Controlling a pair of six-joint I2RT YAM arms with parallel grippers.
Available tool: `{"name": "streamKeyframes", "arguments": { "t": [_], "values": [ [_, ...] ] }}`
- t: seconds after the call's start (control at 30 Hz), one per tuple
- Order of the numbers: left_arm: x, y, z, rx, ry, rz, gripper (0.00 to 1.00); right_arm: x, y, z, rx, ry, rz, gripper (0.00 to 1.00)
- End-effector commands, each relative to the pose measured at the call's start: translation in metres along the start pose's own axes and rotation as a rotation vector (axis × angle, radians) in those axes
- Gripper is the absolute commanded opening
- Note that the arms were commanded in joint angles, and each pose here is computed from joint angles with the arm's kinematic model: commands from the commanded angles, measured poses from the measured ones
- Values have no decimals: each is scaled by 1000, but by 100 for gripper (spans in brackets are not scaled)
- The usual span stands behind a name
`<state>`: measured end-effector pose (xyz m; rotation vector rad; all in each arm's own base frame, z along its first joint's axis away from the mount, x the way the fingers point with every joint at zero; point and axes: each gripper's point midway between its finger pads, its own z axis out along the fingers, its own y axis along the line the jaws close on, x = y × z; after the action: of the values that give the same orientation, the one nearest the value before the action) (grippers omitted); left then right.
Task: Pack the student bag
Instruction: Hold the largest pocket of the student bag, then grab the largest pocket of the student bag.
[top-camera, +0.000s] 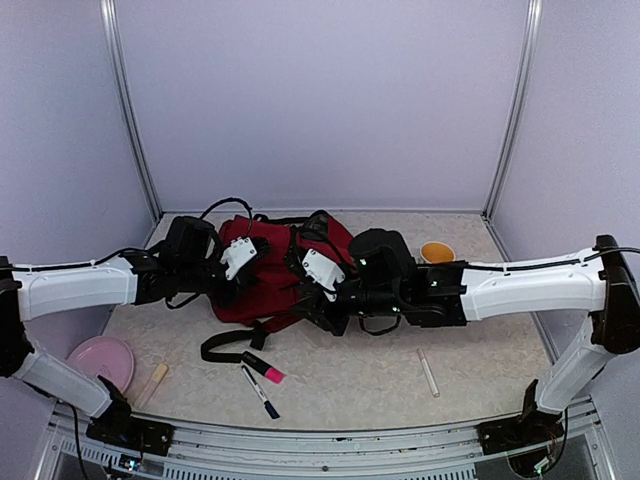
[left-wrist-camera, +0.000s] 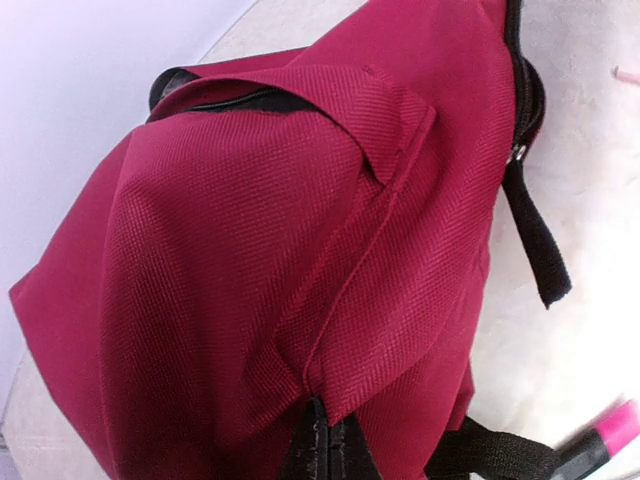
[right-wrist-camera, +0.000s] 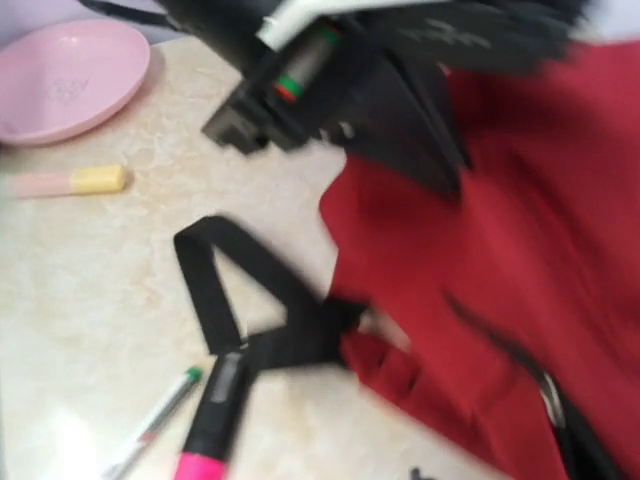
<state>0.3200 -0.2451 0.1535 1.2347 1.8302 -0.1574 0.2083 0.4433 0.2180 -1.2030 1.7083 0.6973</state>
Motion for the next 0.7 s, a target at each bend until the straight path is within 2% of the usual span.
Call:
{"name": "streamKeyframes", "arguments": {
  "t": [0.0,0.07,0.17,0.27,0.37,0.47,0.53,0.6,0.67],
  "values": [
    [-54,-33,-7,109,-130,-172,0,8,-11,17,148,-11,-242,44],
    [-57,-50,-5,158,-120,-194,0,11,-11,17,163,-35,-267,46],
    [-60,-54,-2,158,-116,-233,0,19,-14,13,190,-58,-285,48],
    [-67,-53,-1,158,-136,-250,0,20,-22,8,230,-32,-186,49],
    [-77,-58,-2,177,-160,-270,0,21,-35,-10,281,-11,82,51],
    [-84,-69,-3,199,-189,-267,0,31,-47,-32,280,-30,511,50],
    [-86,-76,-2,216,-198,-260,0,48,-46,-37,267,-15,728,50],
    [-86,-82,1,229,-198,-257,0,62,-43,-36,276,21,851,52],
    [-87,-85,3,236,-195,-253,0,68,-40,-29,277,59,919,57]
  ]
}}
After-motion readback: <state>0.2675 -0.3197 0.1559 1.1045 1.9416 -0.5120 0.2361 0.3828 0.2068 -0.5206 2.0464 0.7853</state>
